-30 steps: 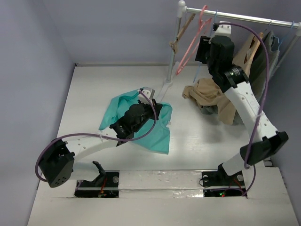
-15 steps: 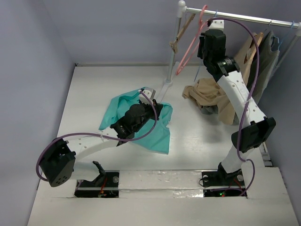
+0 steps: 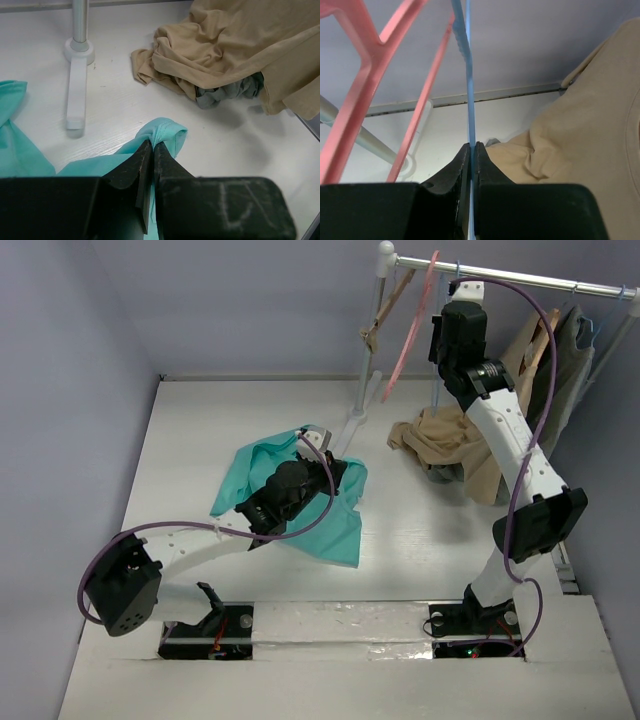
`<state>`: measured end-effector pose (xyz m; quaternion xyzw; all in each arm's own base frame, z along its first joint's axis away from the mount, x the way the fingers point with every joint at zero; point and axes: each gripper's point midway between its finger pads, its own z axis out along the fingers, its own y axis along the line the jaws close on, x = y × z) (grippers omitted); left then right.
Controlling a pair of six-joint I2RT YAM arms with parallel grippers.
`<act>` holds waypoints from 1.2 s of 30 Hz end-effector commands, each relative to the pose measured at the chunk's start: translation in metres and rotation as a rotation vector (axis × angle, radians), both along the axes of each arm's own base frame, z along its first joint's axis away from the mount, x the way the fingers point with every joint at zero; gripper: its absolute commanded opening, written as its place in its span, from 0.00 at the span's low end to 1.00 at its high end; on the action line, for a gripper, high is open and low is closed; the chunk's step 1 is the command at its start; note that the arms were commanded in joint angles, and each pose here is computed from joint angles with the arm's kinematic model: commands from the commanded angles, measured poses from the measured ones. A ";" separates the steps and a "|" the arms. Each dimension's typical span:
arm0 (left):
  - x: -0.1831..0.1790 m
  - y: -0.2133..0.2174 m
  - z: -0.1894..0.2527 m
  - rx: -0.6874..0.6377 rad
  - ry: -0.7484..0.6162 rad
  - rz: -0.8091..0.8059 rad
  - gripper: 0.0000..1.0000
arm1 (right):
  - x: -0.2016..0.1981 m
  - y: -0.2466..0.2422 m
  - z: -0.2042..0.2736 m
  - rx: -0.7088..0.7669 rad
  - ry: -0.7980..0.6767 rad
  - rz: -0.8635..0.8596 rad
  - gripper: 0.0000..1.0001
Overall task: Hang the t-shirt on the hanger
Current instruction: Pick up the hanger from the clothesline.
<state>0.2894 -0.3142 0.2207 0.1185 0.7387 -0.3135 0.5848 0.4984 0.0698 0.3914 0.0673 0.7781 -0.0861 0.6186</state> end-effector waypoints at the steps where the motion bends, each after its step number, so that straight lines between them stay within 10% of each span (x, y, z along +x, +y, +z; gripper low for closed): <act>1: 0.002 -0.003 0.013 -0.043 -0.041 -0.007 0.00 | -0.003 -0.006 0.027 0.007 -0.085 -0.004 0.00; 13: 0.002 -0.003 0.012 -0.042 -0.040 -0.007 0.00 | -0.035 -0.012 0.072 0.043 -0.231 0.024 0.00; 36: 0.006 0.002 0.014 -0.033 -0.047 0.027 0.00 | -0.135 0.011 -0.028 0.257 -0.121 0.244 0.00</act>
